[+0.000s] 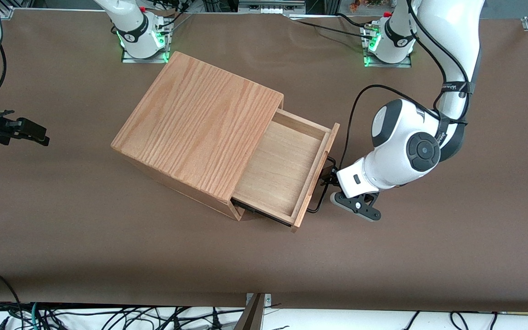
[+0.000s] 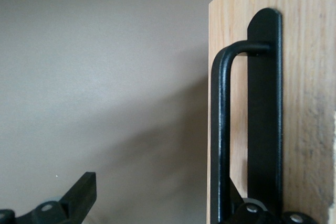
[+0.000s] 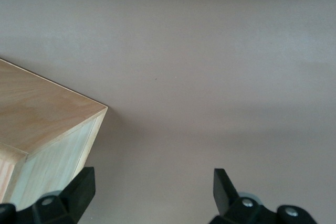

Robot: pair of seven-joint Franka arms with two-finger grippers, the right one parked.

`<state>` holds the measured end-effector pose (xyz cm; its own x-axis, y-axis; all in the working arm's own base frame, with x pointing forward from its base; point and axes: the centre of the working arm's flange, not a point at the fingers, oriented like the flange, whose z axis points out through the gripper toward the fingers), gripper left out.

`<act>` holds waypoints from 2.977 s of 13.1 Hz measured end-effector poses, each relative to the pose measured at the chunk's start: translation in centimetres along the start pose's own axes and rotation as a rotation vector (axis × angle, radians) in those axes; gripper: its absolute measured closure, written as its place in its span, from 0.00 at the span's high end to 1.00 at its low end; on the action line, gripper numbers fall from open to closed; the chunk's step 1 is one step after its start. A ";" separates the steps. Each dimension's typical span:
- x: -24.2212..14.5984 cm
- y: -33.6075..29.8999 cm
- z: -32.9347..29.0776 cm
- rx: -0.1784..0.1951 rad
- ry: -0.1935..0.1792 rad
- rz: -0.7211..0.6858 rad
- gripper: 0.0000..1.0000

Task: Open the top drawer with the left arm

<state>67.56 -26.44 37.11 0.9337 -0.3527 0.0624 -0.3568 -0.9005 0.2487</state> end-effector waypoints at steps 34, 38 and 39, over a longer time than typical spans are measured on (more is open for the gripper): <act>-12.3 -8.3 -26.4 0.206 -0.045 -0.249 1.00; -16.5 -8.4 -25.0 0.206 -0.032 -0.290 1.00; -17.1 -7.8 -24.6 0.209 -0.032 -0.285 1.00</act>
<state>55.16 -7.11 57.88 0.9964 -0.0841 -0.0120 -0.0834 -0.9953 0.0485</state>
